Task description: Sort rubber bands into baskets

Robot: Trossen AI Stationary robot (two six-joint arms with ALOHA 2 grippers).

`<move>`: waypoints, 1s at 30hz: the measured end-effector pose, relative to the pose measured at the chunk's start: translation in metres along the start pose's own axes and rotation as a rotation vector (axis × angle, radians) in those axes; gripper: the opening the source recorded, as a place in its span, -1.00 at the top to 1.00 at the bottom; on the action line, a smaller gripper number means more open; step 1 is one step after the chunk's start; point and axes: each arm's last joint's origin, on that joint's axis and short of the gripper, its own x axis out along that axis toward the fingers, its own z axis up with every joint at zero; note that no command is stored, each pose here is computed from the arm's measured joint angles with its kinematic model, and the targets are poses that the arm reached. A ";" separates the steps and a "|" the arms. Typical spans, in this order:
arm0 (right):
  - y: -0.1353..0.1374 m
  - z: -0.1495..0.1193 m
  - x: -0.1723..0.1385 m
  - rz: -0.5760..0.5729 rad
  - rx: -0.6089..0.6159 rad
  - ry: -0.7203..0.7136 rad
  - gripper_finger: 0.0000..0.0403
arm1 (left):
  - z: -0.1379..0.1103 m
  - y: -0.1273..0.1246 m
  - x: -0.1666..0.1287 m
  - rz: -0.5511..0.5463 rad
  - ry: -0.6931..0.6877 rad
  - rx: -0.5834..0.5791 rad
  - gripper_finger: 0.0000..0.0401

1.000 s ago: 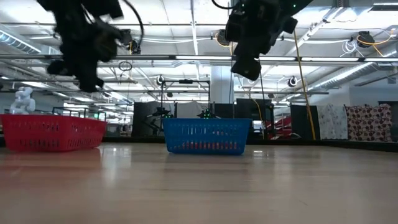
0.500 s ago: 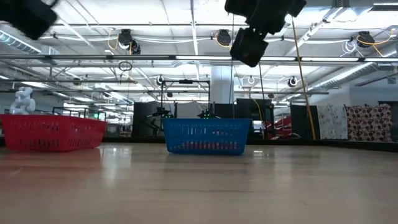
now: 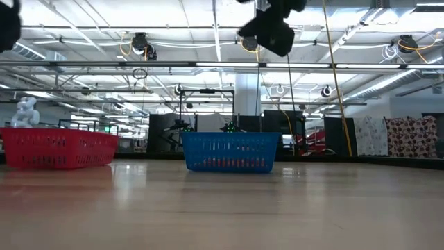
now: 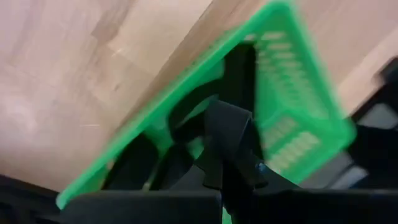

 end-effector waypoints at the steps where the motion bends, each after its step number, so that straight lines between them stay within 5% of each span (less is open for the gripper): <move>1: 0.003 0.001 0.001 -0.007 0.020 -0.029 0.01 | -0.001 0.000 0.003 0.018 0.004 0.023 0.99; 19: 0.052 -0.027 0.006 -0.135 0.348 -0.219 0.01 | 0.000 0.011 0.010 0.169 0.049 0.341 0.39; 30: 0.052 -0.028 0.006 -0.139 0.334 -0.220 0.01 | -0.001 0.011 0.010 0.166 0.075 0.343 0.08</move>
